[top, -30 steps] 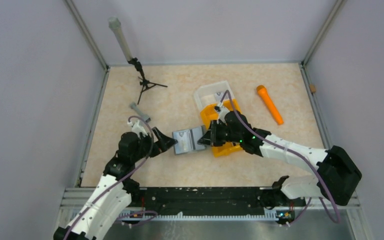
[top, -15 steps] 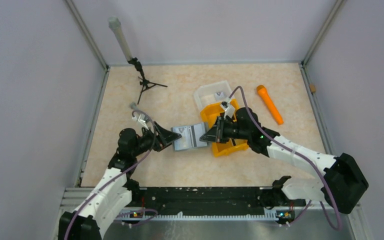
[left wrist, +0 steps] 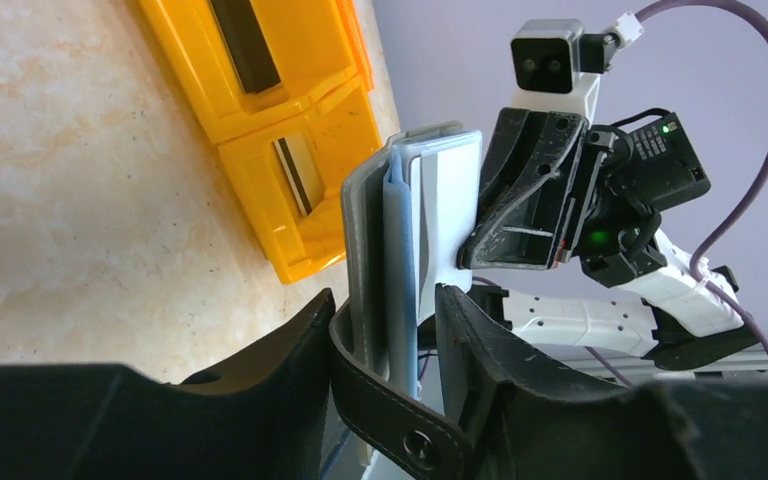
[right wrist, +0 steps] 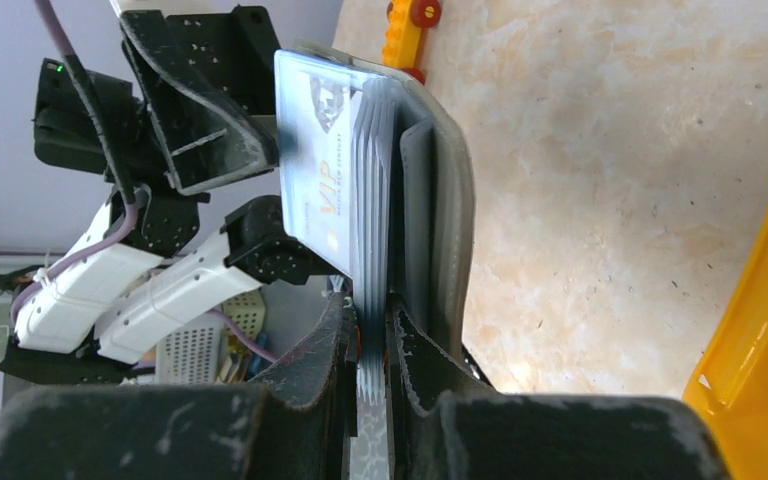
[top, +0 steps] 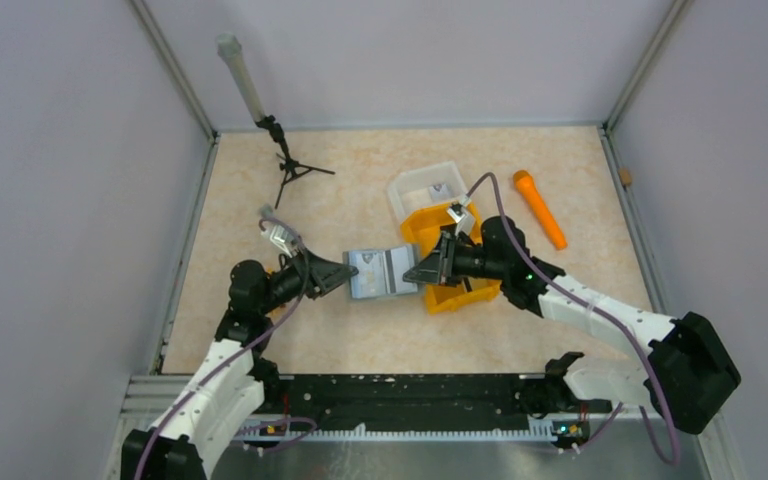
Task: Take the credit cards out of the card holder
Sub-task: Remove the credit card from the card holder.
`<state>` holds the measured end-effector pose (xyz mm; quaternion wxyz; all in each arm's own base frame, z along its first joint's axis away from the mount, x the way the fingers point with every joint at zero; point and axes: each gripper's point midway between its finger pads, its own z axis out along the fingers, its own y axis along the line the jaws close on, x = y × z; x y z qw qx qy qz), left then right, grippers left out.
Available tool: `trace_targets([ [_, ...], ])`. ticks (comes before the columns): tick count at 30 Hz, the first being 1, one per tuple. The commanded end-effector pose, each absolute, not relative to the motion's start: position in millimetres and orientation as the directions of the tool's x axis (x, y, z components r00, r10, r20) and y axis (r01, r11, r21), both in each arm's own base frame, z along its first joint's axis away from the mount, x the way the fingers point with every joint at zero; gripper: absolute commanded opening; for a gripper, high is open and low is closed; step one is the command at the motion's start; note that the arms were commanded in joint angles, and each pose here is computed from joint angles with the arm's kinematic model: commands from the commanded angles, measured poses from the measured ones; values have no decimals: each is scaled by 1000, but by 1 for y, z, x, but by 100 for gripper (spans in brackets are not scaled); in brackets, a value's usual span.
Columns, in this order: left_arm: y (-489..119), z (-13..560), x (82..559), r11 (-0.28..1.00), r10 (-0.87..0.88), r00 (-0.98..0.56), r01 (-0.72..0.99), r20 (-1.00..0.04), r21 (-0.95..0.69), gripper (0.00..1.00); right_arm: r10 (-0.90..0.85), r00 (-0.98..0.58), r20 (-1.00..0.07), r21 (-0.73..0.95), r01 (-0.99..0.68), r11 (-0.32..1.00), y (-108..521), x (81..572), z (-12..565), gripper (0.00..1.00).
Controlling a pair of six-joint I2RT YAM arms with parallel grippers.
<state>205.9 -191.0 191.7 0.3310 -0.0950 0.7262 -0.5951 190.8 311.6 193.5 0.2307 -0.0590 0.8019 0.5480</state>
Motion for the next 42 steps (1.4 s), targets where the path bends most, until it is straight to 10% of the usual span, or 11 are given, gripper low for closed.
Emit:
trace_targets([
  [1, -189, 200, 204, 270, -524, -752, 298, -399, -916, 46, 191, -858, -477, 860, -411, 301, 313, 191, 223, 0],
  [12, -193, 194, 203, 248, -493, -787, 281, -371, -927, 38, 186, -863, -469, 869, -414, 272, 315, 189, 227, 0],
  [17, -195, 193, 203, 238, -485, -793, 285, -368, -929, 0, 189, -863, -468, 869, -412, 273, 314, 189, 227, 0],
  [36, -189, 126, 182, 354, -393, -831, 260, -395, -899, 0, 132, -899, -417, 826, -314, 467, 316, 189, 118, 5],
  [42, -185, 107, 177, 411, -371, -839, 237, -399, -880, 0, 82, -894, -440, 752, -318, 577, 318, 189, 88, 30],
])
